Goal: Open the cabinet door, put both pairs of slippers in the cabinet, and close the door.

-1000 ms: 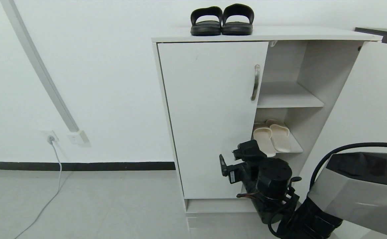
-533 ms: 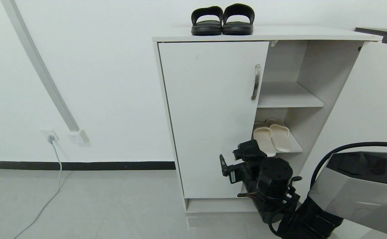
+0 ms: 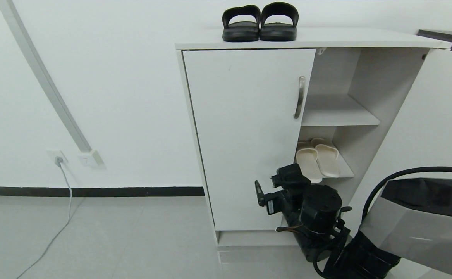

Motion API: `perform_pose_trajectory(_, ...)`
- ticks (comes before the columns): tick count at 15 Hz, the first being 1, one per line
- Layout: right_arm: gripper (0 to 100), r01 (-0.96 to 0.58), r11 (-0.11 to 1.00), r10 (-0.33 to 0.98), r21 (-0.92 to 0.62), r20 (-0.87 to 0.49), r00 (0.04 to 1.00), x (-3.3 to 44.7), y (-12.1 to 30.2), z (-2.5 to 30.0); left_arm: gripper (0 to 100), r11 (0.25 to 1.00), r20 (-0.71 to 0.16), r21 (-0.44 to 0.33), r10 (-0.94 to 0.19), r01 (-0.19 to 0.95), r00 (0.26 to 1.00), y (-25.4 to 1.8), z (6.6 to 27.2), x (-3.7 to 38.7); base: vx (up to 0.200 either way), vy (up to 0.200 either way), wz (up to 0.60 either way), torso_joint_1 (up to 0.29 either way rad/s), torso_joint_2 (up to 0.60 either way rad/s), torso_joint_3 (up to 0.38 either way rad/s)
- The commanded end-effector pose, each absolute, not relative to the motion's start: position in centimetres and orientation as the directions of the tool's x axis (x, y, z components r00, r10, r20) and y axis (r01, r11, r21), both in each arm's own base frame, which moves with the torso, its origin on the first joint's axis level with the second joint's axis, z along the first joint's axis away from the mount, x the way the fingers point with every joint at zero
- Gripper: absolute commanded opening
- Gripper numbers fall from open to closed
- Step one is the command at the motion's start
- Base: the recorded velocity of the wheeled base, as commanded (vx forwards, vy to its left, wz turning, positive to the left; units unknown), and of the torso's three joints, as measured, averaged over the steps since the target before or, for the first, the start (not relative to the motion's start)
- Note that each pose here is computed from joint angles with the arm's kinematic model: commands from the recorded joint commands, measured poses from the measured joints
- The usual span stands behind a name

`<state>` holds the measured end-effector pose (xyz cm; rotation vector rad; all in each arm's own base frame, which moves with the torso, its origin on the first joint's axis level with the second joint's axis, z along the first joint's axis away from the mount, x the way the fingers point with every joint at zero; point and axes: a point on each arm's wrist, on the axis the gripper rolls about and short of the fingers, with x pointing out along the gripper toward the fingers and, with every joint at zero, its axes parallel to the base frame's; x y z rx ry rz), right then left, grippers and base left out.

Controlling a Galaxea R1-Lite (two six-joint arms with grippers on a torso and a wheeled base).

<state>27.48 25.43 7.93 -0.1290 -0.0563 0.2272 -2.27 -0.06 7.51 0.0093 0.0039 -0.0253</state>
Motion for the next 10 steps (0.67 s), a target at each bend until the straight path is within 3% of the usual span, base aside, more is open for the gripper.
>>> perform_pose_trajectory(1,100,-0.214,0.968,0.221,-0.131,0.046,0.974,27.71,25.32,7.93,0,1.0,-0.003,0.009,-0.025,0.025,1.0,-0.06,7.54,-2.27,0.0,0.0,0.0,0.046,-0.32,-0.369)
perform_pose_trajectory(10,100,-0.214,0.968,0.221,-0.133,0.042,0.974,27.64,25.25,7.83,0,1.0,-0.003,0.009,-0.025,0.025,1.0,-0.06,7.54,-2.27,0.0,0.0,0.0,0.095,-0.5,-0.348)
